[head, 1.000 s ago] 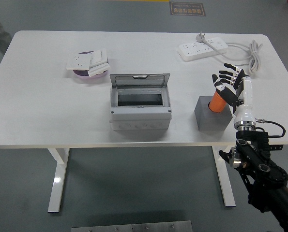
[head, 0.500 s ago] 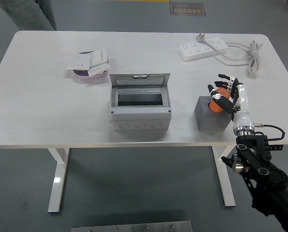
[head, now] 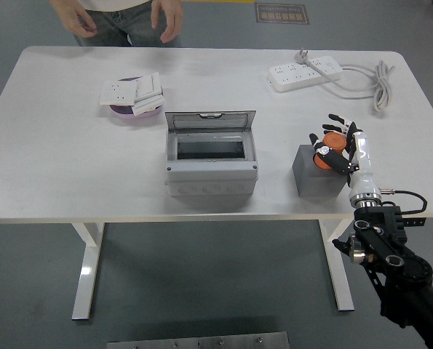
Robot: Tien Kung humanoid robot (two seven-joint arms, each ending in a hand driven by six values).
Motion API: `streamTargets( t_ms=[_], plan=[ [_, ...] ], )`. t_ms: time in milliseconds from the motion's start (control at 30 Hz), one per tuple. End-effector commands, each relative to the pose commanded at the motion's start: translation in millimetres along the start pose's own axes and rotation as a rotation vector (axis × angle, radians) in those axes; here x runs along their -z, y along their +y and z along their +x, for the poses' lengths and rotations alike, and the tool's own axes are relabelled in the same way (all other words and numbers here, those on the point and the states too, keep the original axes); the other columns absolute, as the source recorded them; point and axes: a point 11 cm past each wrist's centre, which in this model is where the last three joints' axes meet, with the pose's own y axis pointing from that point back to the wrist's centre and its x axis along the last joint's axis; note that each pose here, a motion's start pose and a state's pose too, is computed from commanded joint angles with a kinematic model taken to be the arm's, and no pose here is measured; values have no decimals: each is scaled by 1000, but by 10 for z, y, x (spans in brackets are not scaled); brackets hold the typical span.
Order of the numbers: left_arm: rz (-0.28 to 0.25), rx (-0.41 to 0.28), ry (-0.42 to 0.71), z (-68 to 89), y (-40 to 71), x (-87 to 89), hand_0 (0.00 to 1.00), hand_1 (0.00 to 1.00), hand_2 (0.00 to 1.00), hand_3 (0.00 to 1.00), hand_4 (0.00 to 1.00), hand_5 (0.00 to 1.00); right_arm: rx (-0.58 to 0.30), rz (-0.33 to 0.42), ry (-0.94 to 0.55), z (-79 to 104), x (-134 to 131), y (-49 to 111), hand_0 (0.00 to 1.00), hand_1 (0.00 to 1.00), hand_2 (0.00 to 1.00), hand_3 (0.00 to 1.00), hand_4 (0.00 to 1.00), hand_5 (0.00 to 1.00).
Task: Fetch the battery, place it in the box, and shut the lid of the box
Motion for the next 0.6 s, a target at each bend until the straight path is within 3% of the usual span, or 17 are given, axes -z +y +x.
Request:
streamTargets(
  t_ms=[133,167,533,567,600],
  plan=[
    [-1,-1,-3,-2,3,-18,649,714,569,564,600,57,0,-1,9,-5,-4,6,646,694,679,763,827,129],
    [-2,-1,-4,-1,4,-24,649,715,569,563,598,53,-1,-1,12,-6,-3,7,634,694,680,766,757,3],
    [-8,-1,-11,-8,9,-65,649,715,570,563,598,53,-9,-28,26,10,-66,34,597,692,692,765,712,2],
    [-9,-2,-11,-7,10,-70,650,715,570,564,598,53,-10,-31,27,11,-73,37,537,670,680,734,643,2],
    [-10,-2,-11,-6,10,-75,650,715,570,564,598,53,-10,-33,29,11,-78,39,537,670,680,734,643,2]
  ],
)
